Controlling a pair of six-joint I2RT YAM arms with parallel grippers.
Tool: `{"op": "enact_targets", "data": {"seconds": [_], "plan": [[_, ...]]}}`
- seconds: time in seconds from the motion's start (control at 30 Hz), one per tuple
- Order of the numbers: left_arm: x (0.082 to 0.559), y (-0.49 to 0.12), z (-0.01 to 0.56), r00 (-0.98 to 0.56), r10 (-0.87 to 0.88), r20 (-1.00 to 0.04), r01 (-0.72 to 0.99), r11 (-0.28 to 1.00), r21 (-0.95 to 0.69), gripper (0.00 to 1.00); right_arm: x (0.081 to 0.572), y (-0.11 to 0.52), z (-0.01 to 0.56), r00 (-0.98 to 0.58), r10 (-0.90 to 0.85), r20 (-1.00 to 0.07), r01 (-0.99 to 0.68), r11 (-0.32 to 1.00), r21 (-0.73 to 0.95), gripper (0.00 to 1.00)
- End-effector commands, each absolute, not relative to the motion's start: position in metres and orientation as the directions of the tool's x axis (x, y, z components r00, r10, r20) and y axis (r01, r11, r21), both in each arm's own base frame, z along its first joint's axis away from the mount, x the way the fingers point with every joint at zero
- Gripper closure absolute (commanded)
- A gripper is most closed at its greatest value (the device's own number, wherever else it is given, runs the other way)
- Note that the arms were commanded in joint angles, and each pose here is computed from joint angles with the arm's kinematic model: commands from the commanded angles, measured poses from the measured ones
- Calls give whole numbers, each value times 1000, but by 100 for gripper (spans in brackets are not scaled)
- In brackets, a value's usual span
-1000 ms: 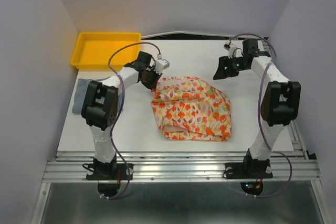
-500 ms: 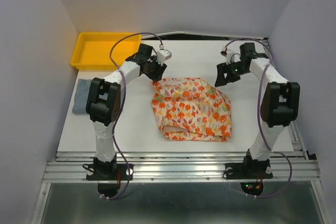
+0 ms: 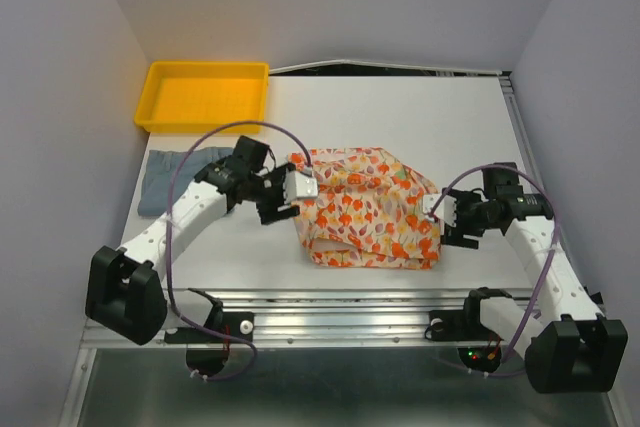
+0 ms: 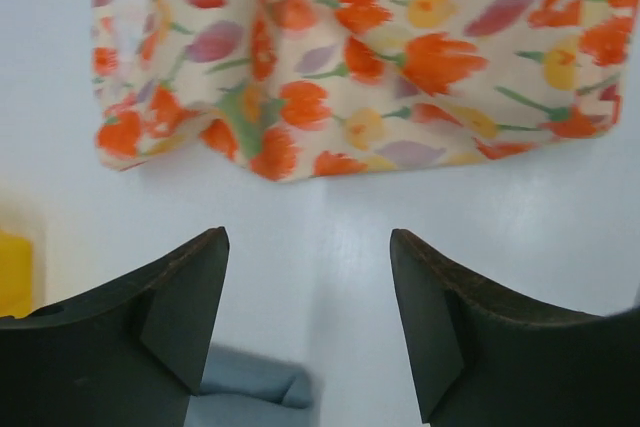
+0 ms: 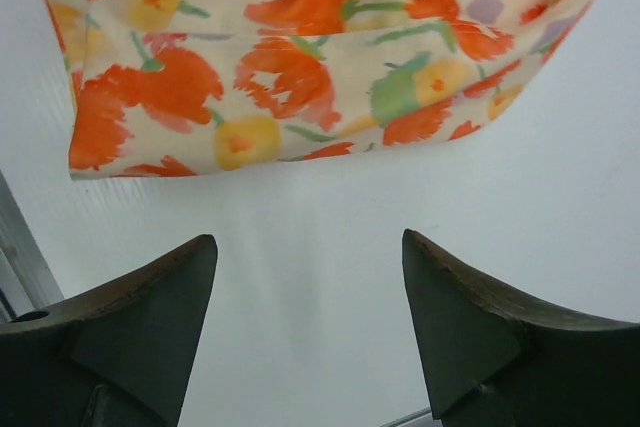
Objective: Fold and stack the skirts
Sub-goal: Flatten the skirt out
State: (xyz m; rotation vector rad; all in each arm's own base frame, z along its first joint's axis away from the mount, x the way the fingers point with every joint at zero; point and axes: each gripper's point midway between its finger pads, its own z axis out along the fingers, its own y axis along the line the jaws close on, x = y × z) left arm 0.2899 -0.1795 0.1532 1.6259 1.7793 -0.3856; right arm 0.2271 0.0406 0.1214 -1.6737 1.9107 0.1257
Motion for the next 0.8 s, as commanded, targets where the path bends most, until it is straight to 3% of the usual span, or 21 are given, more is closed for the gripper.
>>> {"op": "enact_targets", "data": {"seconds": [0.0,0.17,0.27,0.4,0.57,0.77], "plan": [[214,-171,85,154,827,-541,982,-65,180,23,214,46,104,313,-871,-379,-896,-139,-421,20],[176,-198,68,307,785,-538,946,-191,261,23,188,54,83,567,-770,-291,-789,-408,-459,21],[170,-204,62,344,772,-534,935,-226,275,23,178,63,77,641,-710,-291,-738,-466,-489,22],[158,-212,54,401,741,-539,914,-285,289,23,173,74,63,684,-662,-307,-700,-475,-534,30],[150,-216,40,424,729,-537,904,-310,293,26,187,86,68,693,-635,-342,-690,-446,-569,33],[170,-233,44,422,722,-549,895,-233,382,30,195,99,73,718,-589,-371,-670,-438,-600,42]]}}
